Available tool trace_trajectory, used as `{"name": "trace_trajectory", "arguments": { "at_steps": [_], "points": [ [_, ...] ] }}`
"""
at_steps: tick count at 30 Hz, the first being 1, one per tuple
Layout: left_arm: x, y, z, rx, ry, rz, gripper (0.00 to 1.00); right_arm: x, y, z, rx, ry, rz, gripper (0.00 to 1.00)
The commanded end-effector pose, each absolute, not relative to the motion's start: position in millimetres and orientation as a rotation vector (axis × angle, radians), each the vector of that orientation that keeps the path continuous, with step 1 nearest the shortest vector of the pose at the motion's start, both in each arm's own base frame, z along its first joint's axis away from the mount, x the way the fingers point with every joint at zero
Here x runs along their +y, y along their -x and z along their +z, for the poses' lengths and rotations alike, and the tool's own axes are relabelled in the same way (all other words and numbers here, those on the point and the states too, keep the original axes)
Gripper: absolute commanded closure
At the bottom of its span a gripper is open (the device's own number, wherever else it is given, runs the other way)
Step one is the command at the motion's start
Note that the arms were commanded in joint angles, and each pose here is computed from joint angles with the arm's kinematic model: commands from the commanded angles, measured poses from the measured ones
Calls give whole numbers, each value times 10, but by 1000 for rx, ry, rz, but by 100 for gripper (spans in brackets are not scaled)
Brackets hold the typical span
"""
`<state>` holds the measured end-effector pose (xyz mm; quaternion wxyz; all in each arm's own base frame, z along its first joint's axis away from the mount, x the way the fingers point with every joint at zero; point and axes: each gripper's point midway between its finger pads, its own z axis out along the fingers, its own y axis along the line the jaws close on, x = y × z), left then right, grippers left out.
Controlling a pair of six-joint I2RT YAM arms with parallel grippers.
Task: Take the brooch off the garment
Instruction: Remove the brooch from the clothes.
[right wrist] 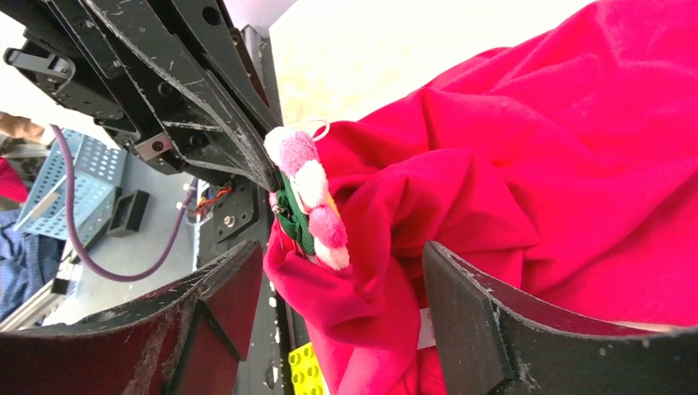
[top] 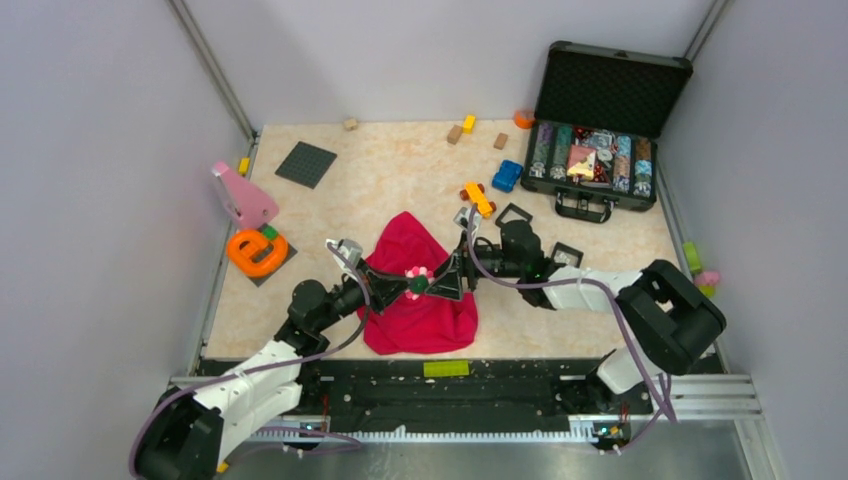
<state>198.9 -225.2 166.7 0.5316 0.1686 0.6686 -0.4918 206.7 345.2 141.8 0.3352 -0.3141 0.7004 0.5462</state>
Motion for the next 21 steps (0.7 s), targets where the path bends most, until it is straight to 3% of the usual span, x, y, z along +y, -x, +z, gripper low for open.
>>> {"name": "trace_trajectory", "arguments": {
  "at_steps": [1,21],
  "points": [
    [-2284,-1922,1788,1526,-439,-1206,100,3505,-2045,1536,1739,846,1500,29],
    [-2317,-1893,1764,1527,-458,-1233,100,3566,-1965,1411,1762,856,1574,46]
  ]
}}
